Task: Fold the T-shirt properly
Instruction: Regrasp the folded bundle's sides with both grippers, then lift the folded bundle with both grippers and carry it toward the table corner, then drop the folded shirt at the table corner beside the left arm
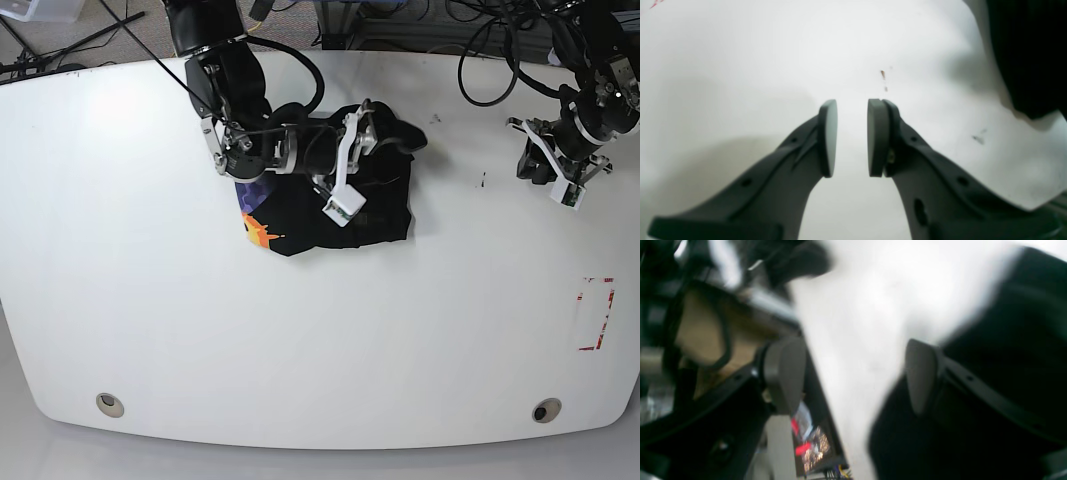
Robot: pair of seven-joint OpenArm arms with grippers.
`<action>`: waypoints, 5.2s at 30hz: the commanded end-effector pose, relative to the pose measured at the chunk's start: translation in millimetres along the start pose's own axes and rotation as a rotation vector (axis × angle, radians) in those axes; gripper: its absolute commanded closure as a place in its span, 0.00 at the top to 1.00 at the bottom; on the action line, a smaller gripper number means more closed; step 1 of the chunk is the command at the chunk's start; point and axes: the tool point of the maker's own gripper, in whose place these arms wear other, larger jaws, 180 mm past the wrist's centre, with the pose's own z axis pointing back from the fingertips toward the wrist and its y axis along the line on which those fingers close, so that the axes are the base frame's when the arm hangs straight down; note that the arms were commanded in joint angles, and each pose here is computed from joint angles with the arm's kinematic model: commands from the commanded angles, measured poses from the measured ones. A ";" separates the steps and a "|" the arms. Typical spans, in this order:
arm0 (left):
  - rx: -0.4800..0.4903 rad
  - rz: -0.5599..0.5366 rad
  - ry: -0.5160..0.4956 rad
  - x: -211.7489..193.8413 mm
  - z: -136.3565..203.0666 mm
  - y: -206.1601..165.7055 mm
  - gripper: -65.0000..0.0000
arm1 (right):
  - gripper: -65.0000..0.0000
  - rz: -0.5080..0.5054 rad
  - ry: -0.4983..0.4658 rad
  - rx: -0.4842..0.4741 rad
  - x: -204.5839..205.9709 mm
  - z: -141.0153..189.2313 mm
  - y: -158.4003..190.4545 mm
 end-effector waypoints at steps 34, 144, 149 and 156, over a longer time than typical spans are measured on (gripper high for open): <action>-0.361 -0.363 0.090 22.6 -100.8 -185.2 0.21 | 0.27 -0.122 -0.160 -0.502 26.8 125.1 -185.4; -0.135 -0.202 0.042 31.2 -87.4 -110.1 0.62 | 0.26 0.345 0.215 -0.640 -47.7 74.4 -103.4; -0.114 -0.121 0.170 -15.8 -99.7 -78.2 0.61 | 0.26 0.367 0.184 -0.677 -33.9 86.7 -101.4; 0.017 -0.140 0.219 -35.2 -68.2 8.3 0.61 | 0.26 0.397 0.187 -0.699 -24.4 94.1 -99.5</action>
